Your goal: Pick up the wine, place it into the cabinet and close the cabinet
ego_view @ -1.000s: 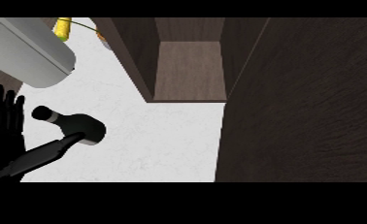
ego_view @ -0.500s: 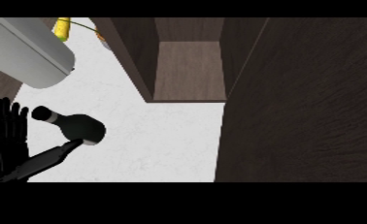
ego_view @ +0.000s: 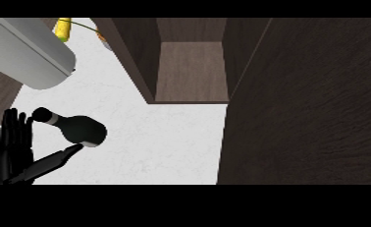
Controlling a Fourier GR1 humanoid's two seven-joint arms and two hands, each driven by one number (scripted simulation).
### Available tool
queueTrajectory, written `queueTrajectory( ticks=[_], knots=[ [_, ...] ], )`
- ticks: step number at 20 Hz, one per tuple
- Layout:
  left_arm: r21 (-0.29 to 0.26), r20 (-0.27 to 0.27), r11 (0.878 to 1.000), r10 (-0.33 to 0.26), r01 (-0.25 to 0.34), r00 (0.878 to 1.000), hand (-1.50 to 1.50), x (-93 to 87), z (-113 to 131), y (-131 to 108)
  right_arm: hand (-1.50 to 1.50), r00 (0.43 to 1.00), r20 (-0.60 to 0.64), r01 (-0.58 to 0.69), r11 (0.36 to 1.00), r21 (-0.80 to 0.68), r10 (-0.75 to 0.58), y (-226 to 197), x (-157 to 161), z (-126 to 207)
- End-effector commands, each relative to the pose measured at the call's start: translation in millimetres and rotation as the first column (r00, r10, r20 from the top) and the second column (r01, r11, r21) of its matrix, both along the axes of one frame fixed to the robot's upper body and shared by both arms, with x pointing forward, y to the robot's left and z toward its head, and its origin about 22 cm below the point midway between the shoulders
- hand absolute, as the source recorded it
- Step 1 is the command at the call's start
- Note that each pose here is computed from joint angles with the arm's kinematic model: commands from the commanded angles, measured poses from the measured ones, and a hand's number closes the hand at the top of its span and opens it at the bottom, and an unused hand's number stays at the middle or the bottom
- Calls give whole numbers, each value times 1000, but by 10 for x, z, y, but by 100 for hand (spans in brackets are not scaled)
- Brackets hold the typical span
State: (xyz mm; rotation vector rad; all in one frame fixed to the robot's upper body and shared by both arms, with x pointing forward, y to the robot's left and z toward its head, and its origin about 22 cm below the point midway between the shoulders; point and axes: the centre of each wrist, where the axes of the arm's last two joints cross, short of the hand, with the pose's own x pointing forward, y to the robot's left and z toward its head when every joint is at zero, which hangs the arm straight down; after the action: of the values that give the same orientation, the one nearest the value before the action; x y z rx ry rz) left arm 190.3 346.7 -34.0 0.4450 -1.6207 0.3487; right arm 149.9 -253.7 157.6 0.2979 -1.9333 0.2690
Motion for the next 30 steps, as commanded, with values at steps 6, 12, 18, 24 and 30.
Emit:
queueTrajectory(
  ticks=[6, 12, 18, 24, 30],
  knots=[
    [16, -33, 999, -47, 48, 998, -150, 32, -361, 276, -150, 1000, 25, -18, 999, 38, 17, 48, -178, 129],
    [-20, -45, 997, -81, 80, 996, -150, 67, -600, 242, -150, 998, 36, -45, 998, 48, 43, 3, -279, 191],
    [-48, -55, 994, -96, 94, 994, -150, 366, -652, 228, -150, 998, 42, -49, 997, 54, 47, 200, -91, 197],
    [-55, -68, 992, -114, 111, 991, -150, 181, -782, 259, -150, 998, 35, -54, 998, 17, 53, -59, -250, 276],
    [-97, -75, 988, -125, 118, 989, -150, 384, -988, 80, -150, 998, 51, -32, 999, 22, 31, -33, -262, 249]
  ],
)
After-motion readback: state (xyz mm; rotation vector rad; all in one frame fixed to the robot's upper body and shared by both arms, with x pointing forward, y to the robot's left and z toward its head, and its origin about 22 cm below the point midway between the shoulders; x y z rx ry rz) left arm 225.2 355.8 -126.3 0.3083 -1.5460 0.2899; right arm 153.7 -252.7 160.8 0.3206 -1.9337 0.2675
